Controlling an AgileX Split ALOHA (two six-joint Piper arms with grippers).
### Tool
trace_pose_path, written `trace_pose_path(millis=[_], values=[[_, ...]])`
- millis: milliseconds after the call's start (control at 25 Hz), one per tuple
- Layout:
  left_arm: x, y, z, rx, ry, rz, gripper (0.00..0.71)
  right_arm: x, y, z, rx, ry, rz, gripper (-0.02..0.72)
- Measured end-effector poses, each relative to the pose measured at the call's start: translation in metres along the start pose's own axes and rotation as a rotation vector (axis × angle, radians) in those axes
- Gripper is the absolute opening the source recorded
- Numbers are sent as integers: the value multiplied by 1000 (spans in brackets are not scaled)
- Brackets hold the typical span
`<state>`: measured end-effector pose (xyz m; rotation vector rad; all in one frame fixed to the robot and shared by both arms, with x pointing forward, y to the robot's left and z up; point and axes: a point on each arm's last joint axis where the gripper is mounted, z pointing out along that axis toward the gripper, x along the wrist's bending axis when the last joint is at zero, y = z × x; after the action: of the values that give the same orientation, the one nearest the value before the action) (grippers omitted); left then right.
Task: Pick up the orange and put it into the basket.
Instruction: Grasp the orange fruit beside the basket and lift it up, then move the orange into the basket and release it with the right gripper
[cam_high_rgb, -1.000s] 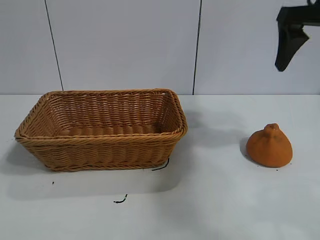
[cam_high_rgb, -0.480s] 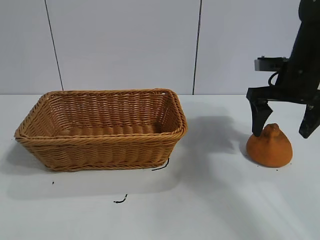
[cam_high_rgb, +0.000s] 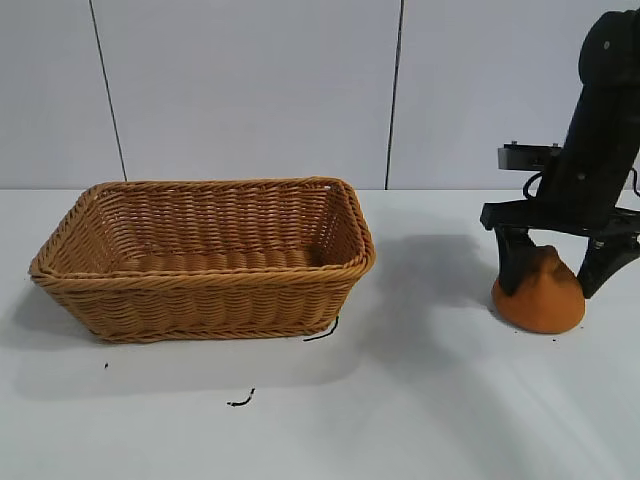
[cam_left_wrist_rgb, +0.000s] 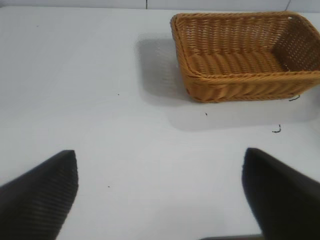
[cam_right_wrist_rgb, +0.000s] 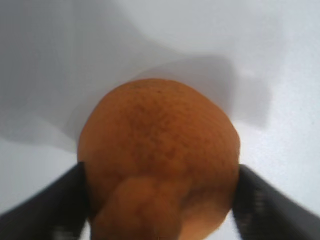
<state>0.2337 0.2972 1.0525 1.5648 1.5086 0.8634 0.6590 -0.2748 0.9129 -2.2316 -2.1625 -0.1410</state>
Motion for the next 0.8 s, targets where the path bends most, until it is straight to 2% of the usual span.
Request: trace_pose_path(millis=[80, 400, 600, 800], values=[[0, 0, 0, 0, 0, 0, 639, 2, 6, -16, -13, 4, -11, 68], [0, 0, 0, -1, 0, 0, 639, 13, 35, -120, -246, 21, -42, 68], [0, 0, 0, -1, 0, 0, 639, 21, 40, -149, -315, 34, -49, 68], [0, 0, 0, -1, 0, 0, 639, 59, 39, -163, -364, 58, -123, 68]])
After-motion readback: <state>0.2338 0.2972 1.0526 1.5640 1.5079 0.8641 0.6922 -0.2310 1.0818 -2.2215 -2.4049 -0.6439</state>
